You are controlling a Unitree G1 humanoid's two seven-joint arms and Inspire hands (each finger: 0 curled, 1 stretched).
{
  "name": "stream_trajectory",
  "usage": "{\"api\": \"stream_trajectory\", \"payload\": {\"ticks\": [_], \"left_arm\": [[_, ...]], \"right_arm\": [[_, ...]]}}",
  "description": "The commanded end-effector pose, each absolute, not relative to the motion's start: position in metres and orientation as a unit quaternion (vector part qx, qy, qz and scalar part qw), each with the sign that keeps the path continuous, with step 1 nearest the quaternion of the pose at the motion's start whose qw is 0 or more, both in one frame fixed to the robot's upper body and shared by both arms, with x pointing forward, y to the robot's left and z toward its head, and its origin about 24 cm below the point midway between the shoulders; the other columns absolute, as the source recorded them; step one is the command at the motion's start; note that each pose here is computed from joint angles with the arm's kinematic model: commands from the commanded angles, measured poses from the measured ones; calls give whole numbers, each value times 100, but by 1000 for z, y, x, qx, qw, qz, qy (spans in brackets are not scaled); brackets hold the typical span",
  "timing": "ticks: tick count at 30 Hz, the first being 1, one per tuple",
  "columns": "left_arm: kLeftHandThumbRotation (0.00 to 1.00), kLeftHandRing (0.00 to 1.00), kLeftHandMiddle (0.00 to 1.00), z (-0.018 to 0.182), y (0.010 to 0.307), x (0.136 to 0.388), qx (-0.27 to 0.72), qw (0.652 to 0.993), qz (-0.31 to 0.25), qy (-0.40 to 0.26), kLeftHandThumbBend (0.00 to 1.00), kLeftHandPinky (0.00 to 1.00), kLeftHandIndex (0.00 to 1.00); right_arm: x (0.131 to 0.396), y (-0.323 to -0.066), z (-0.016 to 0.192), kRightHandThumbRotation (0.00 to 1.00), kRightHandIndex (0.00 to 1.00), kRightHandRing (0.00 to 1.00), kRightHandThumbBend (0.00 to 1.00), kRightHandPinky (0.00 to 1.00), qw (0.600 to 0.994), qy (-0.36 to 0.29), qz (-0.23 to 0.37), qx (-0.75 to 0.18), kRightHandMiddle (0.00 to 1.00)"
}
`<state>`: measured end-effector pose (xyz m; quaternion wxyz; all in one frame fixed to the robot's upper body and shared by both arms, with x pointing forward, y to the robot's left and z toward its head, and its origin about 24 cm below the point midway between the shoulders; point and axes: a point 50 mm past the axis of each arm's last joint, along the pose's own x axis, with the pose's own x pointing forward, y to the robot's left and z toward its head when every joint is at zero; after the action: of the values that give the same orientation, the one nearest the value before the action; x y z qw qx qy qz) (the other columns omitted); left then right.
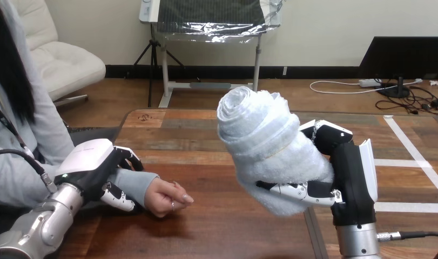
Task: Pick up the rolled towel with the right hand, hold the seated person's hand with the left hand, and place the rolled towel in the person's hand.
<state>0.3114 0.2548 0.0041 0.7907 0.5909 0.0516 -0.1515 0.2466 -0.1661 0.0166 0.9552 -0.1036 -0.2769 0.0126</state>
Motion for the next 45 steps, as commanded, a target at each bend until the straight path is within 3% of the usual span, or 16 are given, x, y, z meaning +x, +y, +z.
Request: {"api": "stream_trajectory", "payload": {"ticks": [1, 27, 45], "left_arm": [[0, 47, 52, -7, 255, 307, 599, 775, -183, 87, 100, 42, 55], [0, 38, 44, -5, 252, 308, 597, 771, -207, 86, 99, 33, 44], [0, 34, 40, 9, 246, 313, 595, 773, -217, 33, 96, 28, 38]], "right_arm": [[257, -165, 41, 0, 32, 24, 74, 19, 937, -339, -1, -82, 31], [260, -164, 40, 0, 33, 25, 72, 19, 942, -328, -1, -73, 32], [267, -161, 38, 0, 33, 25, 69, 20, 950, -307, 3, -52, 32]]}}
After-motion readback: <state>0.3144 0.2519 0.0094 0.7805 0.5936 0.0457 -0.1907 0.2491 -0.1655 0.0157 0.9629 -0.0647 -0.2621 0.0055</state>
